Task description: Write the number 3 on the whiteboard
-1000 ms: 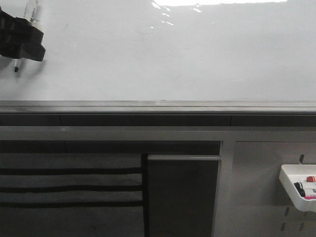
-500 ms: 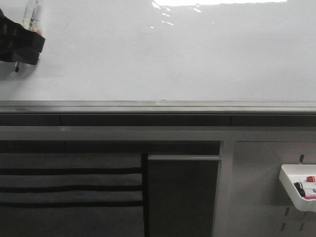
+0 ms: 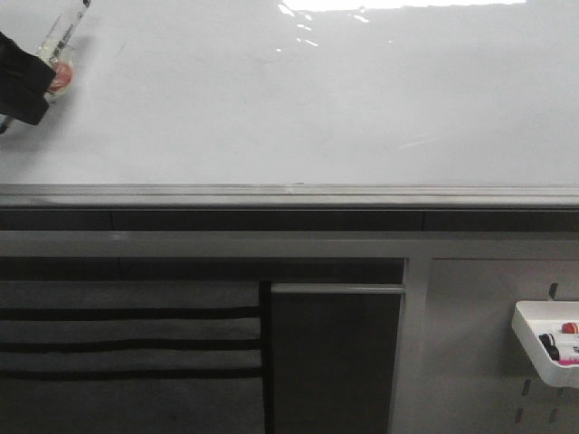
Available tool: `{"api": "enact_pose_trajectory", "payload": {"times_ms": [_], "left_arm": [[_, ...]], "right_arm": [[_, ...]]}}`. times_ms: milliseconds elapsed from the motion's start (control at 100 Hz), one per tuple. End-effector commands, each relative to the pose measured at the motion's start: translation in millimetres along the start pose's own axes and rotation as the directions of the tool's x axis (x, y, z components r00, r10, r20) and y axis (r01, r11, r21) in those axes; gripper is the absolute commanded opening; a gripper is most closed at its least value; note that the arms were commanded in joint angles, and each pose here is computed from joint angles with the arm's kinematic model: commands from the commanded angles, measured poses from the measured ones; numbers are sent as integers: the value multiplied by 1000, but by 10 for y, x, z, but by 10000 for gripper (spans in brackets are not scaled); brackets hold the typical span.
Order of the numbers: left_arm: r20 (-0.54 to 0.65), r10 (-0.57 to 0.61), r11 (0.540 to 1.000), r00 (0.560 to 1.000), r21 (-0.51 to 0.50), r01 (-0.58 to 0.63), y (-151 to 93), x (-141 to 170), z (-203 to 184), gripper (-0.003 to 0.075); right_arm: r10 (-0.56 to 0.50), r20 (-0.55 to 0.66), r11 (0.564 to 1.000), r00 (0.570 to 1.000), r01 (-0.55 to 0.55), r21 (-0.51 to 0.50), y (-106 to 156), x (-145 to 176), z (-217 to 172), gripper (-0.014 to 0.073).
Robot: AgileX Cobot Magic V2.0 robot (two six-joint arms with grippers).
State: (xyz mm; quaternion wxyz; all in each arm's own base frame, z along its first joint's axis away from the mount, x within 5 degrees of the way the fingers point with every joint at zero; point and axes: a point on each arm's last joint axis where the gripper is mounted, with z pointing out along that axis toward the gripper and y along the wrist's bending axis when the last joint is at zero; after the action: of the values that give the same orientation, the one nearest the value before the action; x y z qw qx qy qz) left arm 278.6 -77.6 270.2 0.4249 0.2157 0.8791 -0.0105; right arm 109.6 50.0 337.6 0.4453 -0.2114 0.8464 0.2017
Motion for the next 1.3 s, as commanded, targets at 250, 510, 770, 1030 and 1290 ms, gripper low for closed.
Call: {"api": "enact_pose_trajectory", "payload": {"times_ms": [250, 510, 770, 1030, 1290], "left_arm": [[4, 400, 849, 916, 376, -372, -492, -213, -710, -18], [160, 556, 566, 816, 646, -513, -996, -140, -952, -18], [257, 583, 464, 771, 674, -575, -1251, -172, -1089, -18], [273, 586, 452, 763, 671, -588, -1279, -195, -1119, -18], [273, 586, 452, 763, 671, -588, -1279, -195, -1119, -18]], "right_arm": [[-225, -65, 939, 972, 199, -282, 184, -515, 252, 521], [-475, -6, 783, 880, 419, -460, 475, -780, 577, 498], [-587, 51, 655, 808, 512, -555, 746, -896, 852, 498], [-645, 65, 593, 762, 552, -587, 944, -909, 1050, 492], [-653, 38, 593, 756, 542, -595, 937, -888, 1171, 412]]}}
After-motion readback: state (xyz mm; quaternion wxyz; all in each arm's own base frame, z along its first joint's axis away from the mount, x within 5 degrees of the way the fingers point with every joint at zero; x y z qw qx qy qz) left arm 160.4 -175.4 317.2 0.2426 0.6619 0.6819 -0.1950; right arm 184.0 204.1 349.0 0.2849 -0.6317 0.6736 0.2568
